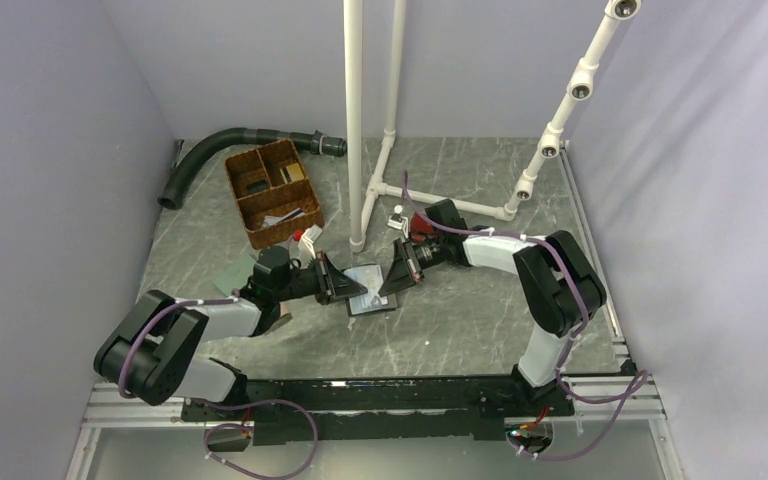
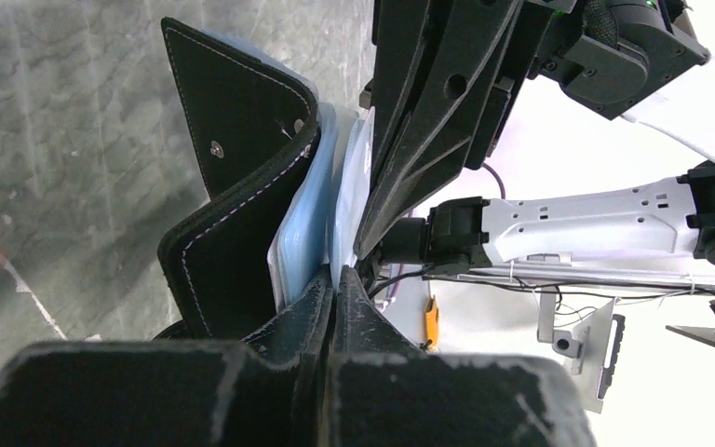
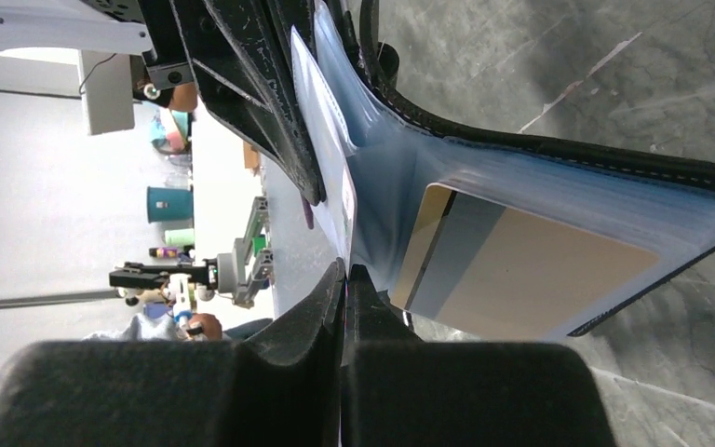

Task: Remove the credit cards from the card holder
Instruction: Remove the credit card from the card holder.

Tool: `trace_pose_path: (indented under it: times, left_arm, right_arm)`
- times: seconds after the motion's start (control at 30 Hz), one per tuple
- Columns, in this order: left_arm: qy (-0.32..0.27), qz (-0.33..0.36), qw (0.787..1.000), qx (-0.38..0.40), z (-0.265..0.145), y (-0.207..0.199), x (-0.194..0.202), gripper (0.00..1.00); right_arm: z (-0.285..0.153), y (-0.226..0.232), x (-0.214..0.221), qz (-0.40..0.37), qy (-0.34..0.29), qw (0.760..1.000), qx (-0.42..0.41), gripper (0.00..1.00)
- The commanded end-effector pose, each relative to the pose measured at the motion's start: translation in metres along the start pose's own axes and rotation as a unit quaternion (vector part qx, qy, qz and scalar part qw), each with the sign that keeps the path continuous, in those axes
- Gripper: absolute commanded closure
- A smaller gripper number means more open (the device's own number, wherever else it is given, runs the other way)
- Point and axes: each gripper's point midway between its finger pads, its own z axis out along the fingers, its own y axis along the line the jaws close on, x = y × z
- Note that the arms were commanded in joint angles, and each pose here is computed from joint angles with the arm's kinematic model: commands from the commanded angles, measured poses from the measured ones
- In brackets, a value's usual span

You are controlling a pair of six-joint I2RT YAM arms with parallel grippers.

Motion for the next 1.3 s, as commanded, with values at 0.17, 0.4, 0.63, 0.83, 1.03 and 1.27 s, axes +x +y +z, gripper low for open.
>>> trace_pose_path:
  times: [0.17,0.4,0.63,0.83,1.03,1.27]
  left_arm:
    - [0.005,-0.018,1.000,-0.019,-0.008,0.032,0.000,0.96]
    - [0.018,-0.046,0.998,-0.048,-0.011,0.059,0.004,0.96]
    - [0.019,-0.067,0.988,-0.141,-0.022,0.083,0.002,0.87]
    - [0.001,-0.033,0.969,-0.244,-0.053,0.074,-0.007,0.55]
    - [-0.046,-0.011,0.956,-0.290,-0.078,0.065,-0.016,0.50]
    - [-0.153,-0.024,0.944,-0.291,-0.098,0.043,-0.037,0.01]
  right_arm:
    - [-0.003,-0.049,0.023,0.028,0.011,0.998,0.048,1.00]
    - [-0.003,-0.057,0.028,0.023,0.019,0.998,0.061,1.00]
    - [-0.012,-0.042,0.025,-0.040,0.017,0.997,0.064,1.00]
    - [-0.014,-0.024,0.026,-0.093,0.026,0.995,0.015,1.00]
    - [-0.016,-0.006,0.026,-0.125,0.029,0.991,-0.024,1.00]
    - [-0.020,0.012,0.027,-0.157,0.030,0.985,-0.056,1.00]
